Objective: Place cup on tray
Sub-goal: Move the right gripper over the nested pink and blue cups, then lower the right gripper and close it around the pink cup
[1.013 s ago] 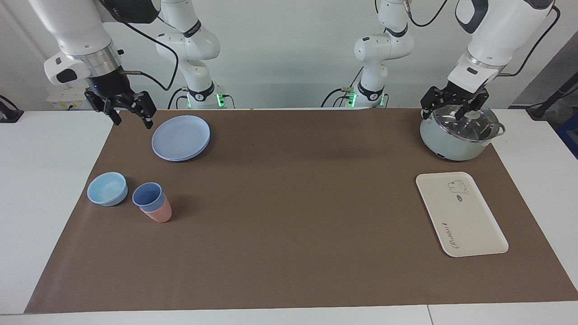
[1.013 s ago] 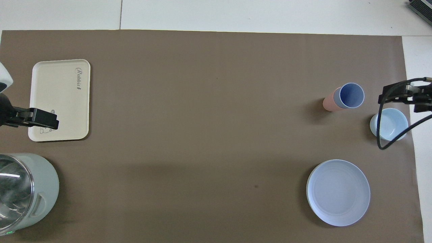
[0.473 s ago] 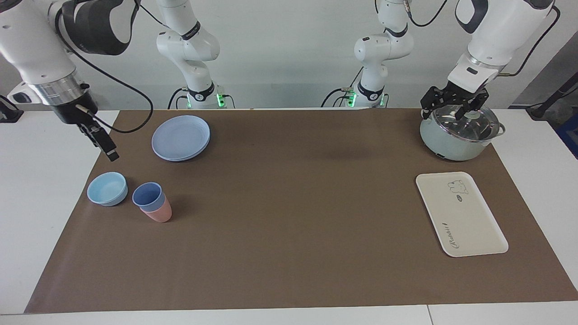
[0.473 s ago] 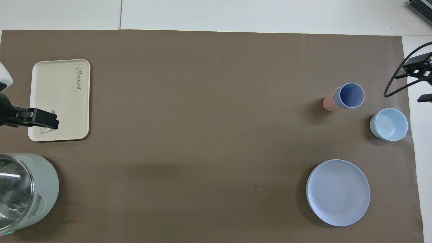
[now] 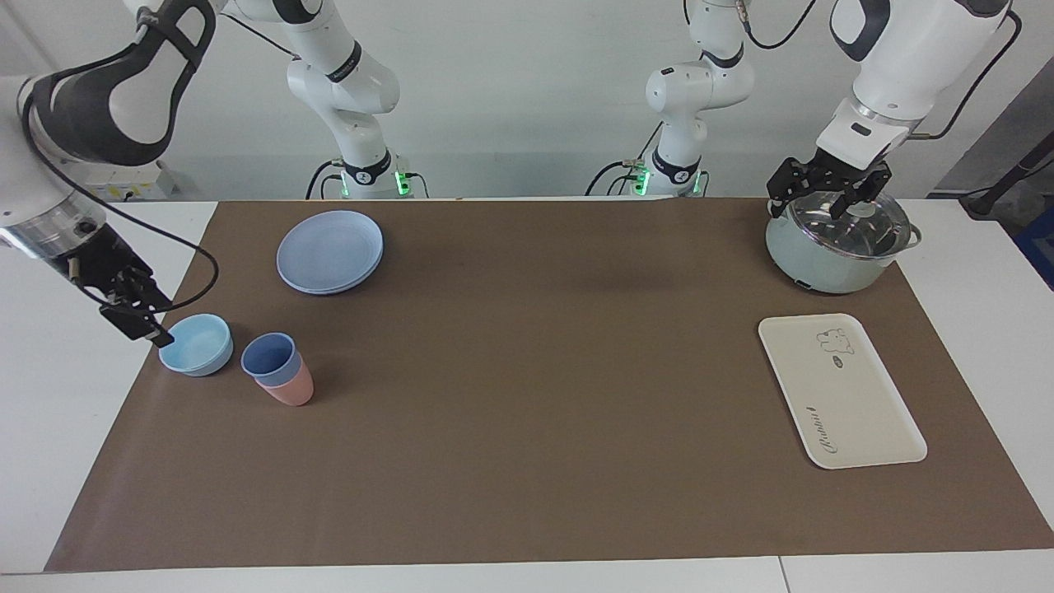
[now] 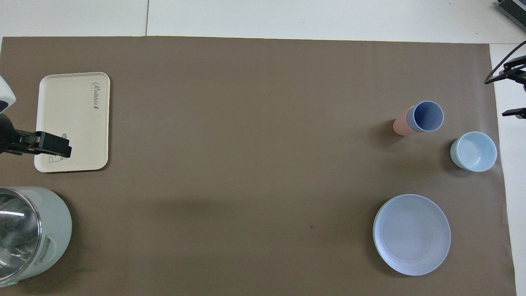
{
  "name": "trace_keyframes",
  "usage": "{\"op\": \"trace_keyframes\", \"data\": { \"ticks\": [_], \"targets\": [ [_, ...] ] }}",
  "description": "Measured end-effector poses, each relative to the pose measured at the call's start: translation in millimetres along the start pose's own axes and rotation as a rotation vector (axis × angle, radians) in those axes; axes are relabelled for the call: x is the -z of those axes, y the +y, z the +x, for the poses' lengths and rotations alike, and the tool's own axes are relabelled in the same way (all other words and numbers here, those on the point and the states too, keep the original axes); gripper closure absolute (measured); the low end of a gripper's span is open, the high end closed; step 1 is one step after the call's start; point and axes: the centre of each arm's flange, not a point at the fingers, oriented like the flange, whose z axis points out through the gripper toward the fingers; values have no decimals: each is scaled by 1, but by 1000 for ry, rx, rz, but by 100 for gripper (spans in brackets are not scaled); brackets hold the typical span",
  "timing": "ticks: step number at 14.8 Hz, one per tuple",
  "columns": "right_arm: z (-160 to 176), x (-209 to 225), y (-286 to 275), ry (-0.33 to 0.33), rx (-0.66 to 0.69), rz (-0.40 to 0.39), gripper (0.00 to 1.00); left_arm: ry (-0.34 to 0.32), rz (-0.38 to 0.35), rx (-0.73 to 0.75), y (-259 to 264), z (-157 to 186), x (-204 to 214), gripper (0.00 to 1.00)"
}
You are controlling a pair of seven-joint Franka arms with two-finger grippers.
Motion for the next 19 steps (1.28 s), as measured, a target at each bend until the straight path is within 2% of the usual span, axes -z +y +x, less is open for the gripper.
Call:
{"op": "trace_keyframes", "data": {
  "ticks": [2,5,7,10,15,19],
  "targets": [
    [26,-19,8,-65,-55,15,11,0,0,0,0,0,0,0],
    [59,-49,9,-131,-105,29,11,0,0,0,0,0,0,0],
    [82,-78,13,-223,-154,52,11,0,0,0,0,0,0,0],
    [111,-123,23,-298,-202,46,11,0,0,0,0,0,0,0],
    [99,-163,12,-448,-356,35,10,0,0,0,0,0,0,0],
    [91,-202,26,-544,-377,16,9,0,0,0,0,0,0,0]
  ]
}}
